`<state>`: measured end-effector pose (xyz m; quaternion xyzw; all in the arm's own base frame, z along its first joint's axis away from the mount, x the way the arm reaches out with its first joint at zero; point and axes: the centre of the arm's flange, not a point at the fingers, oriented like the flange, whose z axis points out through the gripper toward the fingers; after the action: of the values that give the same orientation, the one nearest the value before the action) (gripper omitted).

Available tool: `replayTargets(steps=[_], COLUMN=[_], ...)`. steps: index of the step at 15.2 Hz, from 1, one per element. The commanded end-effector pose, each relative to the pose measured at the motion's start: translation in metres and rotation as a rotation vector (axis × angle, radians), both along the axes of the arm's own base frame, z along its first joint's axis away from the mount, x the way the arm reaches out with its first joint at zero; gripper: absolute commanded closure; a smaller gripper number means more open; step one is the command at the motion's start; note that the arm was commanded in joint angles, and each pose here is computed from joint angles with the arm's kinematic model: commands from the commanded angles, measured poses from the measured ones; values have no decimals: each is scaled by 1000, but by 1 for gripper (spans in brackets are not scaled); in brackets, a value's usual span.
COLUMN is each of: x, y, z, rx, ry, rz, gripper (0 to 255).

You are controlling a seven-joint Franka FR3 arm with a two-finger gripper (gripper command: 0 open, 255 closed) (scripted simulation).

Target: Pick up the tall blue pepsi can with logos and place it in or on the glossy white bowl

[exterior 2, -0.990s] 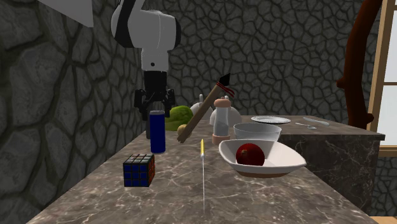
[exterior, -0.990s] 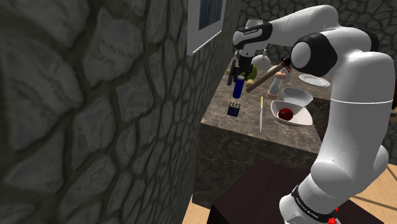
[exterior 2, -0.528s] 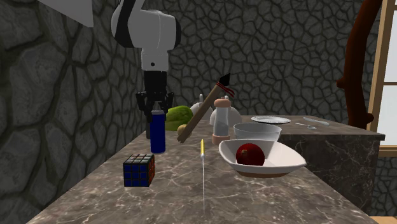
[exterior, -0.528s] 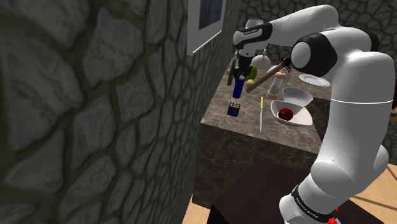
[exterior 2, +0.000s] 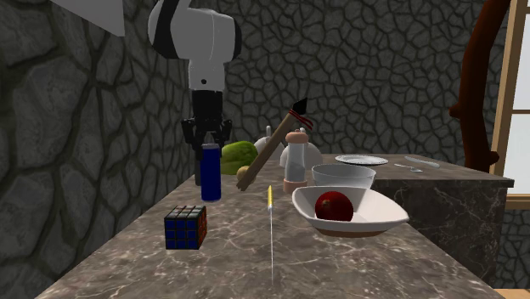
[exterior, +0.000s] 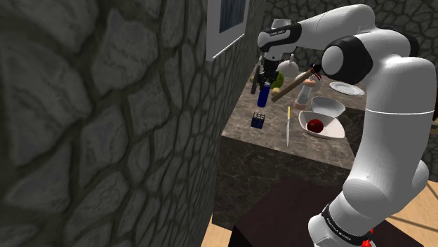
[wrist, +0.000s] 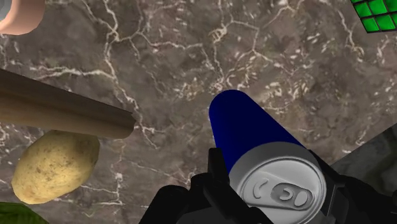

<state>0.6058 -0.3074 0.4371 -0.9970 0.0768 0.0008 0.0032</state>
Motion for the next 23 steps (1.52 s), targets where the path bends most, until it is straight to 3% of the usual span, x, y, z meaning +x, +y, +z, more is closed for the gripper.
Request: replayTargets(steps=[1,23], x=[0,0], y=[0,0], z=[11,127], rx=[0,0], ry=[0,0], rz=[0,0], gripper=[255,255])
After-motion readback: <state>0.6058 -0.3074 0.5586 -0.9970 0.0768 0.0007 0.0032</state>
